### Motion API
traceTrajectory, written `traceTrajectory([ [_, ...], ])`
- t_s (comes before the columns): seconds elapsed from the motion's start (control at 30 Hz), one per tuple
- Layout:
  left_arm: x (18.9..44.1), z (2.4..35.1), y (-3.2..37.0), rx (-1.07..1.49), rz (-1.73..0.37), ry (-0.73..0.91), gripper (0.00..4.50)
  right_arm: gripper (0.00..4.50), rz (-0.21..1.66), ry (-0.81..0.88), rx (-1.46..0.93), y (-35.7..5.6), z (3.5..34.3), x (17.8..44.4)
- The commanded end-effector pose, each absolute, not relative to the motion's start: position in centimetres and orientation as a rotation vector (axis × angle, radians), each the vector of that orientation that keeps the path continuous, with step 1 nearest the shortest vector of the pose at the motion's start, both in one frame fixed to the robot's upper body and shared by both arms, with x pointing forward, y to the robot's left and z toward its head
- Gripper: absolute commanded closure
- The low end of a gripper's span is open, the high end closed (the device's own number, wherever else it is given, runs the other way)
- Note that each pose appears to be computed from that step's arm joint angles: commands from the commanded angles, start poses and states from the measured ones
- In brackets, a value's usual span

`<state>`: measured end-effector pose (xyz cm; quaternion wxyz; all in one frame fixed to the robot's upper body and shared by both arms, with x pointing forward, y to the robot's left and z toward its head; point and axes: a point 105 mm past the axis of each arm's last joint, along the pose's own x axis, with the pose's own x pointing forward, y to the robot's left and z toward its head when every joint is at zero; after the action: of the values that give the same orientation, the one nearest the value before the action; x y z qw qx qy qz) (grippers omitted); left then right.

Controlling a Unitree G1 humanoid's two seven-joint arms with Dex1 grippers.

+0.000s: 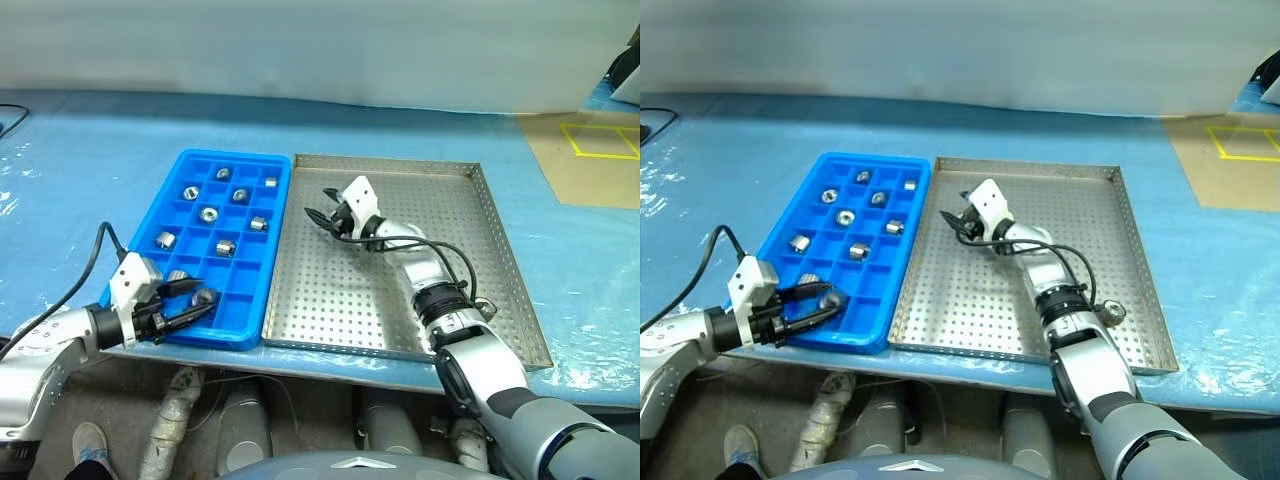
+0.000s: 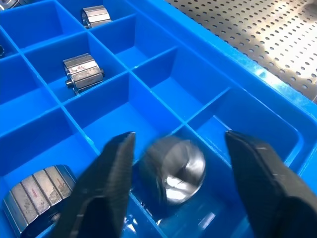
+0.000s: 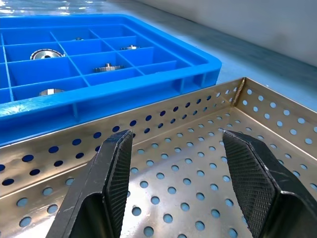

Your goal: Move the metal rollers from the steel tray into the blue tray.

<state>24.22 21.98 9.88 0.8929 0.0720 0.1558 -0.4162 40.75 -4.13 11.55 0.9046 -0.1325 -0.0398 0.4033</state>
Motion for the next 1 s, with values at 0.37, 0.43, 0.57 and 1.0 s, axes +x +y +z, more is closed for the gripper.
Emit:
traceTrajectory([
  [0.37,29.2,12.4,8.3,-0.066,-1.114,0.089,0.06,1.45,0.864,-0.109,-0.212,-7.4,13.0,39.0],
  [0.43,30.1,12.7,6.8,-0.056,-1.169,0.07,0.06,1.45,0.836,-0.098,-0.221,-9.1,13.2,38.2],
  [0.57,31.4,11.8,3.8,0.03,-1.272,0.064,0.06,1.45,0.699,-0.045,-0.193,-14.9,12.9,36.6],
  [1.0,34.6,14.7,-2.6,0.152,-1.478,-0.092,0.06,1.45,0.473,0.176,-0.164,-24.8,13.6,30.5],
])
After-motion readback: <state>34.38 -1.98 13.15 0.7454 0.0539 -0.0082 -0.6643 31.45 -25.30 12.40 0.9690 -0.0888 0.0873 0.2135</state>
